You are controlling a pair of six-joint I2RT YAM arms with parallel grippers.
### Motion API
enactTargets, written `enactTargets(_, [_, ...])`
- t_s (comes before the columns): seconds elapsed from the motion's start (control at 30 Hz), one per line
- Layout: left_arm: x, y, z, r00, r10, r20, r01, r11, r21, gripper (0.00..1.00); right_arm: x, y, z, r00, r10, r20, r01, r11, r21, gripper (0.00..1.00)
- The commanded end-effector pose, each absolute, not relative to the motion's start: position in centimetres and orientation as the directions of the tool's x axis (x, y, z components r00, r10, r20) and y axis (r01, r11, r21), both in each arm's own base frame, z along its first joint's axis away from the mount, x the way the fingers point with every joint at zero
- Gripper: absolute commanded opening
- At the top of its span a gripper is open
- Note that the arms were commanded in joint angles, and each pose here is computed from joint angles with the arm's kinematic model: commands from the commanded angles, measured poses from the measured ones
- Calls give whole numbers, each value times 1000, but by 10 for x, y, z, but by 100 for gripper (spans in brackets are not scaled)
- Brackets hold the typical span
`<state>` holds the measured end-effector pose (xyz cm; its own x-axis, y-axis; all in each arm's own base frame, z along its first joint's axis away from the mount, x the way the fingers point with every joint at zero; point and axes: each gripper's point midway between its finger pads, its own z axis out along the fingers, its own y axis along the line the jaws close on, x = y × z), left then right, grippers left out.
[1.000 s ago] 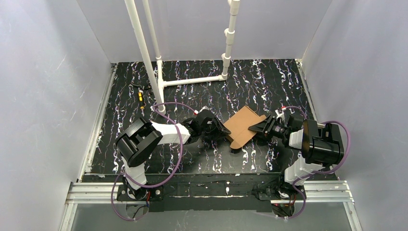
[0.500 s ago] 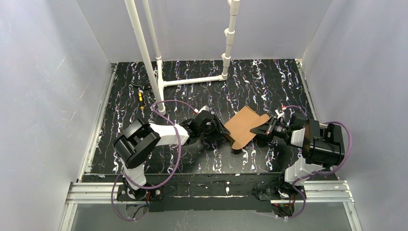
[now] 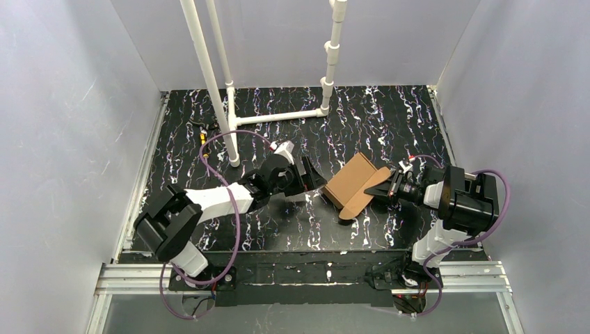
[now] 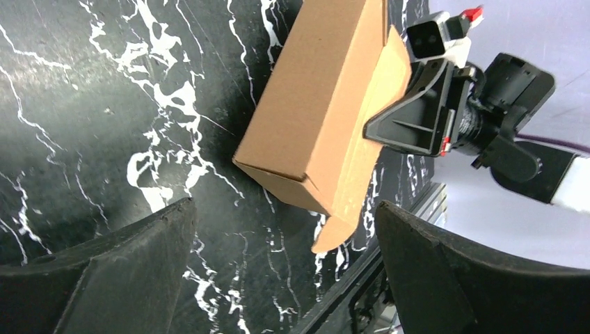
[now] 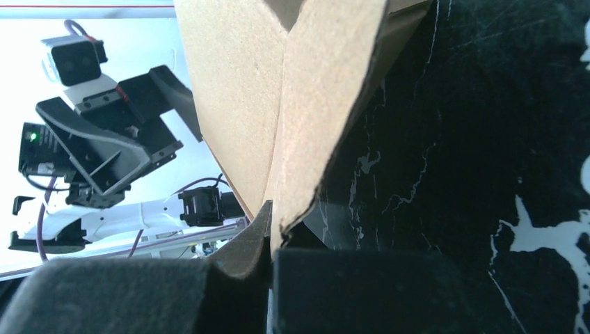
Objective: Fold the paper box
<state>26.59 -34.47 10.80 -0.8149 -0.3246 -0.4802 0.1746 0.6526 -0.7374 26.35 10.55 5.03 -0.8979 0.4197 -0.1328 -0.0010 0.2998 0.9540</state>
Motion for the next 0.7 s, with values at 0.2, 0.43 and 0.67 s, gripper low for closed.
enactTargets(0.2, [269, -380, 97, -851, -90, -517, 384, 566, -730, 98, 269, 97, 30, -887, 427, -173, 5, 384, 923, 1])
enactTargets(0.43, [274, -400, 101, -846, -77, -527, 429, 488, -760, 98, 268, 97, 28, -892, 423, -162, 12, 380, 925, 1])
enactTargets(0.67, [277, -416, 86, -888, -111, -447, 361, 433, -826, 96, 268, 98, 28, -894, 420, -155, 13, 370, 929, 1])
